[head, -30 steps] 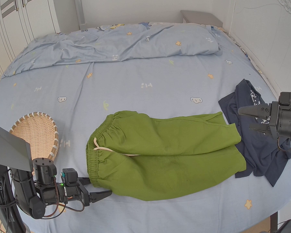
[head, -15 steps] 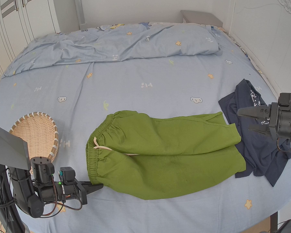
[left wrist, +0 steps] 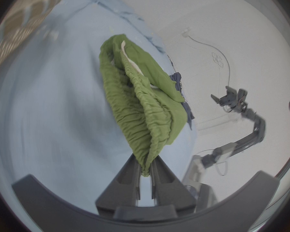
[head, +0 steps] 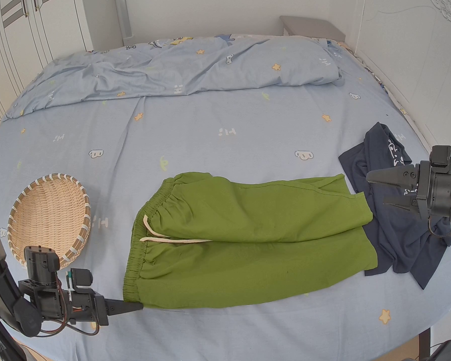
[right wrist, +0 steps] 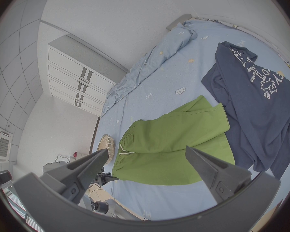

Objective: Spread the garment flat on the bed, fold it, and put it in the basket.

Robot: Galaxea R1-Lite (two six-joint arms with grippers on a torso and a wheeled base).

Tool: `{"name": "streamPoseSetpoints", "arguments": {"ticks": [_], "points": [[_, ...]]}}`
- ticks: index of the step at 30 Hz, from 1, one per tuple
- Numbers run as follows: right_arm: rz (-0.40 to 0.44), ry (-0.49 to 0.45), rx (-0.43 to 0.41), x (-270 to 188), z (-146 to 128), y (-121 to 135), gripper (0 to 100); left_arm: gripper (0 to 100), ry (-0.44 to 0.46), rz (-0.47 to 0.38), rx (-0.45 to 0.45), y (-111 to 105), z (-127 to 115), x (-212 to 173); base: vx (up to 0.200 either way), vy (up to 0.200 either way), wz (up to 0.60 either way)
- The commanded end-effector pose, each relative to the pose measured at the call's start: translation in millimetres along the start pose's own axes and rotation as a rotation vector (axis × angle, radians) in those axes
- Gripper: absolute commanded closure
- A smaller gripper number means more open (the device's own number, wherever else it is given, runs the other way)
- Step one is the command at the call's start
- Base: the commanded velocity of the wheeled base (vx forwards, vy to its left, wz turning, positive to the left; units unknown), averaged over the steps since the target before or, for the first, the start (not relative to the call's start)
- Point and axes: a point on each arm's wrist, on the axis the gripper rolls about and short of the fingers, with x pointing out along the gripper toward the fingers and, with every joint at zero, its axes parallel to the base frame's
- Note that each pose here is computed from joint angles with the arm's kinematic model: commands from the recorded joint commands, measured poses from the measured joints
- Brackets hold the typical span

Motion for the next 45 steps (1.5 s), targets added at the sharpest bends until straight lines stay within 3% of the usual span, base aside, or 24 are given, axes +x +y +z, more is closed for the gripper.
{"name": "streamPoseSetpoints", "arguments": {"ticks": [1,5,10,11,14,19,23,29,45], "points": [[0.011,0.045,0.007,3.4,-7.8,-2.1,0,100,-0.053,-0.096,-0.118,-8.4,5.6,-37.5,0.000,0.000,0.00],[-0.014,0.070,0.023,4.5,-15.5,-9.8,0,100,-0.027,-0.071,-0.204,-2.3,2.0,-39.6,0.000,0.000,0.00],[-0.040,0.113,0.025,9.7,-22.0,-16.9,0,100,-0.019,-0.060,-0.245,-0.4,-1.7,-41.7,0.000,0.000,0.00],[-0.074,0.174,0.026,9.8,-30.6,-22.6,0,100,0.004,-0.054,-0.285,-0.2,-6.4,-42.3,0.000,0.000,0.00],[-0.108,0.219,0.033,10.7,-36.9,-30.4,0,100,0.014,-0.050,-0.297,0.1,-8.8,-42.6,0.000,0.000,0.00],[-0.201,0.299,0.056,13.3,-55.8,-65.5,0,100,0.023,-0.026,-0.289,7.7,-17.5,-45.2,0.000,0.000,0.00],[-0.182,0.340,0.083,11.1,-63.4,-83.8,0,100,0.005,0.005,-0.271,19.6,-21.4,-49.2,0.000,0.000,0.00],[-0.162,0.423,0.048,28.1,-69.5,-116.9,0,100,0.009,0.003,-0.257,20.1,-22.8,-49.1,0.000,0.000,0.00],[-0.019,0.451,0.051,71.1,-88.0,-148.7,0,100,0.008,0.003,-0.261,20.9,-20.7,-49.4,0.000,0.000,0.00]]}}
